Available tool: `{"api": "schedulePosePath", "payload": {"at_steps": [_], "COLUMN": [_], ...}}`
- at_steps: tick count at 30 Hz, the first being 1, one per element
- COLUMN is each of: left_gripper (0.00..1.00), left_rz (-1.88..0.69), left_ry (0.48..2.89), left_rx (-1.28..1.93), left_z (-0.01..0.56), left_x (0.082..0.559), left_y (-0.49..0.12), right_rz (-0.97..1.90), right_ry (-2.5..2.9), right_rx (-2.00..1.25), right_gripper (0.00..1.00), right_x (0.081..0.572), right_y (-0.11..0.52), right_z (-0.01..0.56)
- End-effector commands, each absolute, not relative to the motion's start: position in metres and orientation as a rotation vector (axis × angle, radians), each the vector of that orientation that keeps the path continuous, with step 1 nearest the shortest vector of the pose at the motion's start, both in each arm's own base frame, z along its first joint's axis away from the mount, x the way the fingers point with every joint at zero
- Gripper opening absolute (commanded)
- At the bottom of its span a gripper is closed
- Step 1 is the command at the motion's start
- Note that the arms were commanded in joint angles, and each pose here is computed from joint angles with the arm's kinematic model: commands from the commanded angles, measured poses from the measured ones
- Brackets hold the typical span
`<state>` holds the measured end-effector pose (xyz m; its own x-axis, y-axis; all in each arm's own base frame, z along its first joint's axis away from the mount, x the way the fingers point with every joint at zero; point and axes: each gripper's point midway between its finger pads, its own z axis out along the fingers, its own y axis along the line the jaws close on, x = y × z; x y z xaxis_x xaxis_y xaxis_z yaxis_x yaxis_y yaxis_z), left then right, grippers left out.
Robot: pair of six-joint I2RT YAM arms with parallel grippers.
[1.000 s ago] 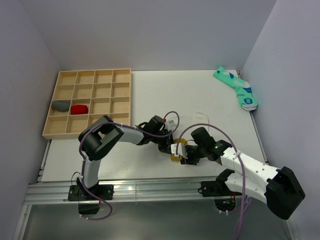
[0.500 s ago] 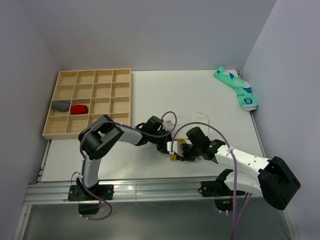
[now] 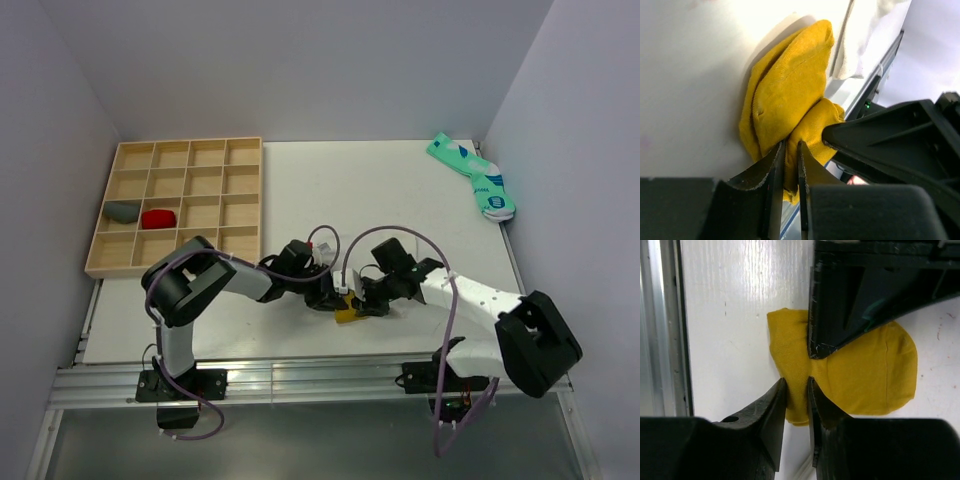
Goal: Roll the socks
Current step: Roll the sock at the center of the board.
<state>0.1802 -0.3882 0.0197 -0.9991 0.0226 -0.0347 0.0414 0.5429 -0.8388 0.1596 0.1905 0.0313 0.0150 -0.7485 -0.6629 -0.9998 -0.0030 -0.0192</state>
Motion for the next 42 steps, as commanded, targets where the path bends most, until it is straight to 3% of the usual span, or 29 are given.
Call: {"api": "schedulePosePath", "payload": {"at_steps": [1, 4, 13, 30, 42], "left_gripper": [0.14, 0.14, 0.38, 0.47, 0.55], "left_rz": [-1.126, -1.130, -1.155, -0.986, -1.036], "left_ry": [2.863, 2.841, 2.734, 2.386, 1.952], "left_rx": [-0.123, -0.149, -0.160, 0.044, 0.329], "left_z": [-0.030, -0.025, -0.012, 0.032, 0.092], "left_x": [0.175, 0.171, 0.173, 0.196, 0.195], "left_y": [-0.336, -0.332, -0.333, -0.324, -0.337], "right_rz": [0.790, 0.888, 0.998, 1.061, 1.104], "right_ry": [1.966, 2.029, 2.140, 2.354, 2.455], "right_rx": [-1.849, -1.836, -1.838, -1.769, -1.662], "right_gripper": [0.09, 0.09, 0.09, 0.09, 0.09], "right_x": [0.139, 0.141, 0.143, 0.174, 0.193], "right_y": [0.169, 0.166, 0.165, 0.177, 0.192], "right_z": [0.027, 0.028, 0.022, 0.014, 0.012]}}
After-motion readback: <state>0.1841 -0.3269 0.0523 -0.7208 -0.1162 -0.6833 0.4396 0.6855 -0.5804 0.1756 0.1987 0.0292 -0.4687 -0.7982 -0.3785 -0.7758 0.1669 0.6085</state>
